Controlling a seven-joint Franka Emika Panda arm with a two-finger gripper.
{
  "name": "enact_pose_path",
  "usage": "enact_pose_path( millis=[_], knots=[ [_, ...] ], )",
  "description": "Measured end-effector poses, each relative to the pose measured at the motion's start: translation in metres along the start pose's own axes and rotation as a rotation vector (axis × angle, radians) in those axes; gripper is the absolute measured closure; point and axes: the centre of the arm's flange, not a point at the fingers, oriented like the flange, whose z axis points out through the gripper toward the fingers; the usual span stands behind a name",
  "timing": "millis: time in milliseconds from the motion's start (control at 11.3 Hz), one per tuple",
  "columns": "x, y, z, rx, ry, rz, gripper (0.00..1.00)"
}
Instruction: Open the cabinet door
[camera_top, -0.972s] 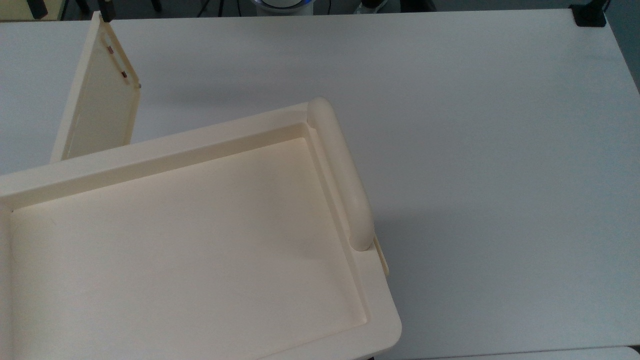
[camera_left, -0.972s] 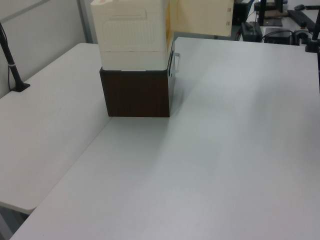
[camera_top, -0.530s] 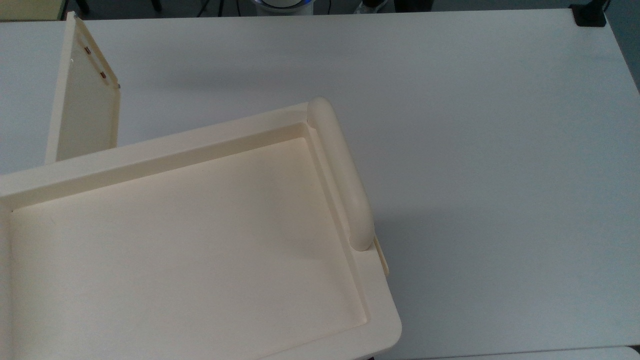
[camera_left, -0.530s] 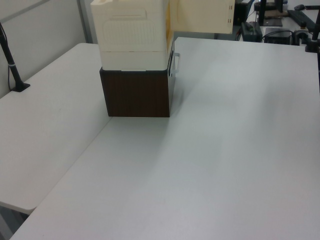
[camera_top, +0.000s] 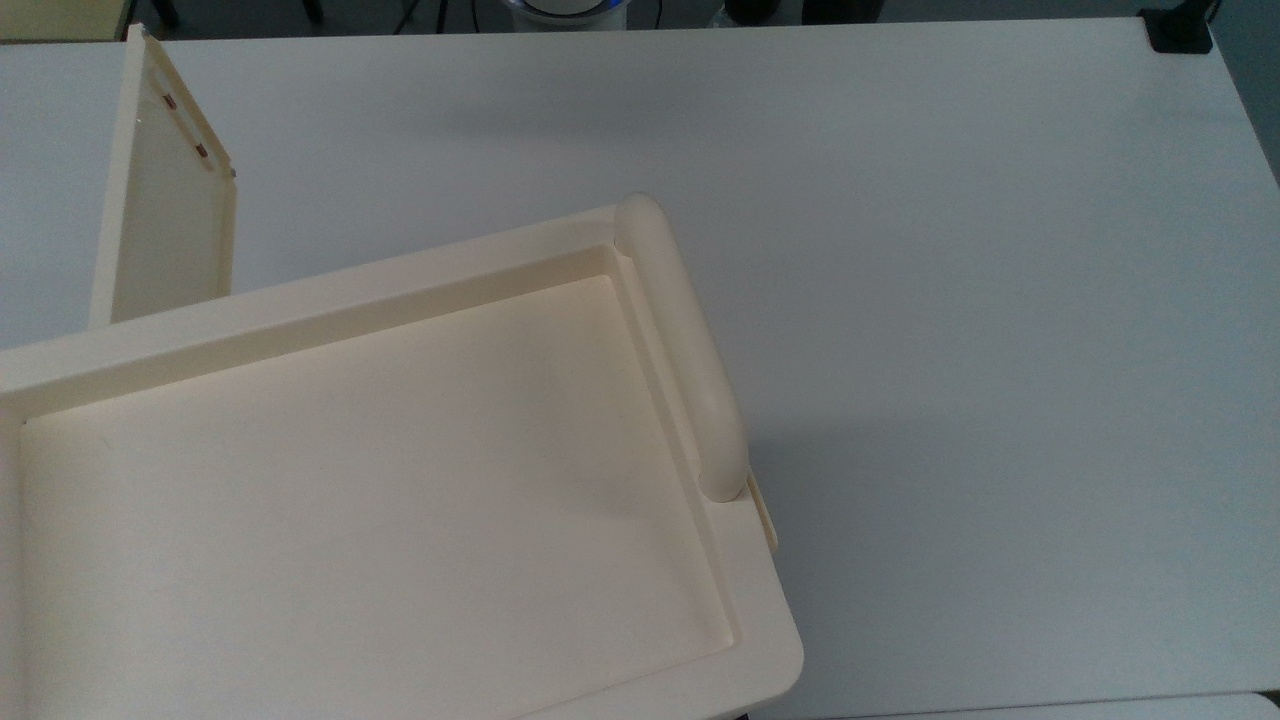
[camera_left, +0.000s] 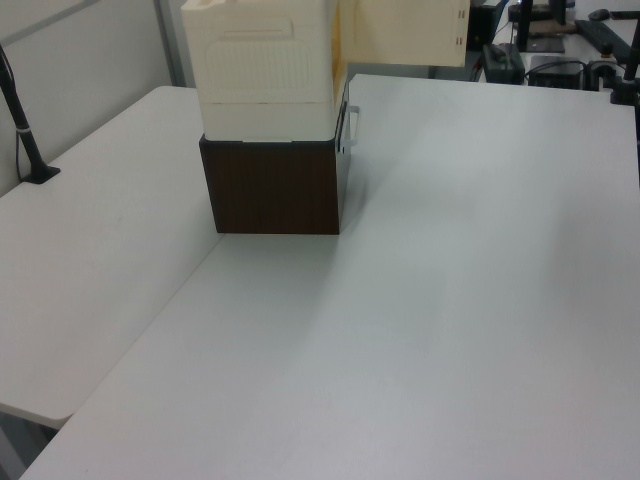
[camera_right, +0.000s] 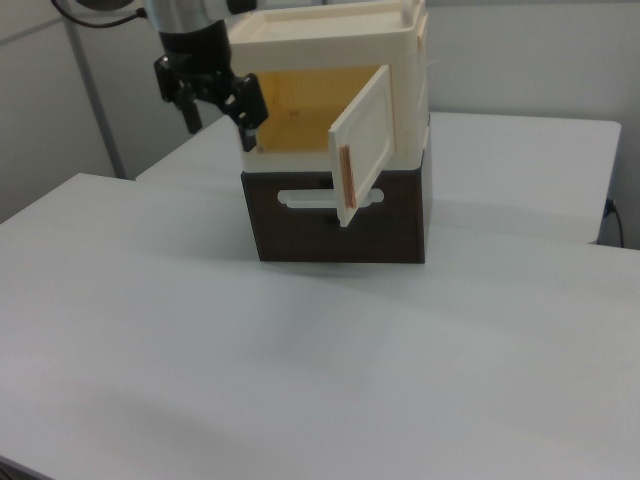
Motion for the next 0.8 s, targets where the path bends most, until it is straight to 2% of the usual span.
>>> enact_pose_path(
  millis=[354, 530, 796],
  knots=[
    [0.013, -0.065, 0.054, -0.068, -0.09, -0.039, 0.0],
    [0.02, -0.076, 0.074, -0.12, -0.113, -0.071, 0.0],
    [0.023, -0.074, 0.081, -0.162, -0.125, -0.079, 0.0]
  ],
)
